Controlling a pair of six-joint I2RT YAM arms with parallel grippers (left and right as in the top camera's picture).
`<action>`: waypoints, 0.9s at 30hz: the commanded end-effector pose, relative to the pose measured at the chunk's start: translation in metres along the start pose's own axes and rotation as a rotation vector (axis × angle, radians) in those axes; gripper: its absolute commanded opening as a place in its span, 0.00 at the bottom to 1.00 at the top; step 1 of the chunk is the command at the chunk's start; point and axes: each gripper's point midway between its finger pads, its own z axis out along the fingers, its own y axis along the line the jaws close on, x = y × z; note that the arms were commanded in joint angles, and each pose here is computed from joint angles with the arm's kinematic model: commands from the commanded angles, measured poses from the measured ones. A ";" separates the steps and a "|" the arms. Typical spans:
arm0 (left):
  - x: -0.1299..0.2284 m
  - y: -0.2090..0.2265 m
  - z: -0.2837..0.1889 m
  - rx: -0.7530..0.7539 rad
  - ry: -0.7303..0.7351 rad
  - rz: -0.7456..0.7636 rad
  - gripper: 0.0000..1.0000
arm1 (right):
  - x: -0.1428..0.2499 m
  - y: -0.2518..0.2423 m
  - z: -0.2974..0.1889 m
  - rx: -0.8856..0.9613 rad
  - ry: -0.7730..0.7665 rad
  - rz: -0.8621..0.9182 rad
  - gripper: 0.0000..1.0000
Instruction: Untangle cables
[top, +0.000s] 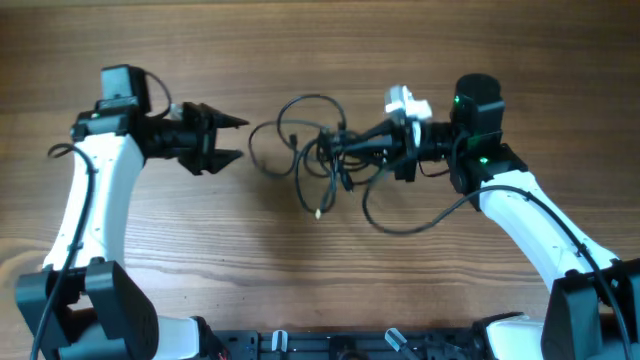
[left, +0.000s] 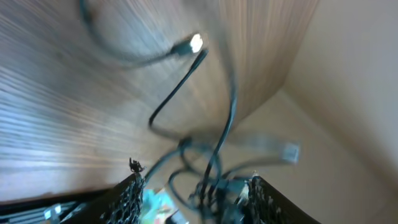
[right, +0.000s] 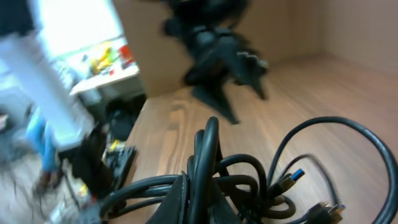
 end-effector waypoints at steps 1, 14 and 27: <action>0.030 -0.007 0.021 -0.009 0.104 0.072 0.60 | -0.013 -0.020 -0.006 0.139 -0.033 0.139 0.04; 0.053 -0.038 0.043 0.061 0.147 0.181 0.63 | -0.010 0.057 -0.010 -0.301 -0.096 -0.616 0.04; 0.106 -0.038 0.062 0.052 0.321 0.254 0.66 | -0.008 0.056 -0.010 -0.299 -0.105 -0.668 0.04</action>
